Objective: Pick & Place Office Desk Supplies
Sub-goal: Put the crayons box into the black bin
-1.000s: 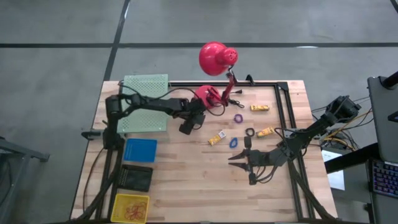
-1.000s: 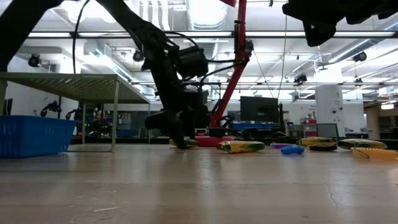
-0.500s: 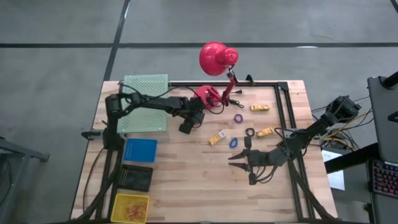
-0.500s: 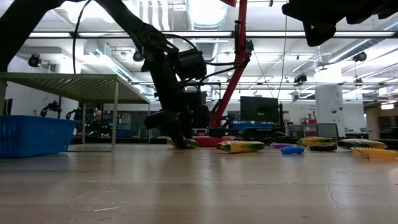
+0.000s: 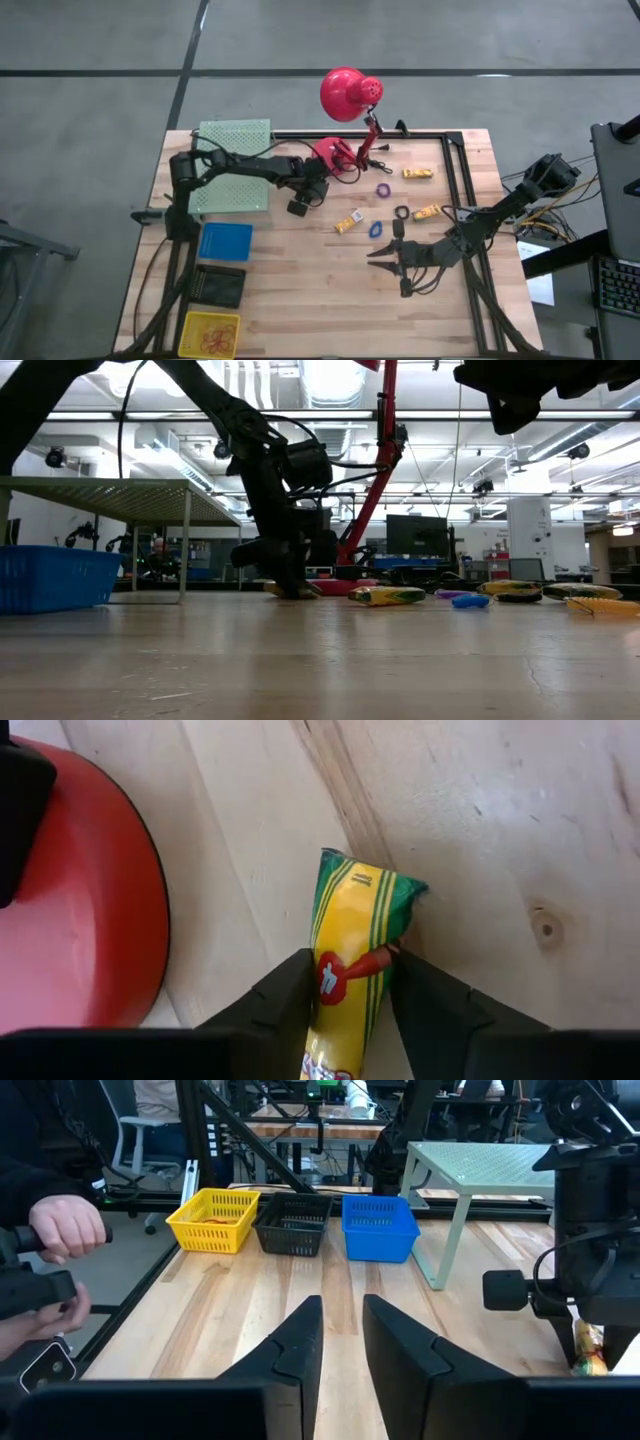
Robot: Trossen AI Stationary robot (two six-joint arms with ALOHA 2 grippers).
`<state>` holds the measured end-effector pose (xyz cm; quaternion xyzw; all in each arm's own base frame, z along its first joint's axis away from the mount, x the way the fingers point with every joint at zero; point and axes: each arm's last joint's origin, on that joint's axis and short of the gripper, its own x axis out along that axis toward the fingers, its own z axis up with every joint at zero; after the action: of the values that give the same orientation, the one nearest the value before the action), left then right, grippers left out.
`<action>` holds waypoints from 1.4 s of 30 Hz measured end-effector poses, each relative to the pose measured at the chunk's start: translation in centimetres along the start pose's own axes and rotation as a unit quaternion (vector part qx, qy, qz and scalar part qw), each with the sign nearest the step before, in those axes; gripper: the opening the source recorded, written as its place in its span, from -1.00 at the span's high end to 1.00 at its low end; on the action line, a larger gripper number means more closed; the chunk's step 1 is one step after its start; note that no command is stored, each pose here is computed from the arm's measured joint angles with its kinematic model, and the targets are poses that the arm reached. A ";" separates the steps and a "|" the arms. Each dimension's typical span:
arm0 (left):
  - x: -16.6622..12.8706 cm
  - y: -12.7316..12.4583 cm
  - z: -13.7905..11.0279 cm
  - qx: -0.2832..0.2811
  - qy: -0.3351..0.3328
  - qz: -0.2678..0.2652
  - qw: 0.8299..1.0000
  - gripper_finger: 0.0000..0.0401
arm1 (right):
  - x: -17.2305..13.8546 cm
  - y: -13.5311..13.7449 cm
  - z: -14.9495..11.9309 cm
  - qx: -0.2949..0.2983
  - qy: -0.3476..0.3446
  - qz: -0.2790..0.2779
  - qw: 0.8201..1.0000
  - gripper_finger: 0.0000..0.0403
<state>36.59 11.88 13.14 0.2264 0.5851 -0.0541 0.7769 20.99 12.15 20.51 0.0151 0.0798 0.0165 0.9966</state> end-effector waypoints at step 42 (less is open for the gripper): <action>-16.3 -17.7 6.2 0.045 -0.061 0.044 0.996 0.33 | 0.0 0.0 -0.2 -0.006 0.009 -0.001 1.000 0.59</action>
<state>30.81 -9.40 24.54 0.2833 0.5232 -0.0598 0.8015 20.95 12.14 20.31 0.0091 0.0891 0.0160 0.9958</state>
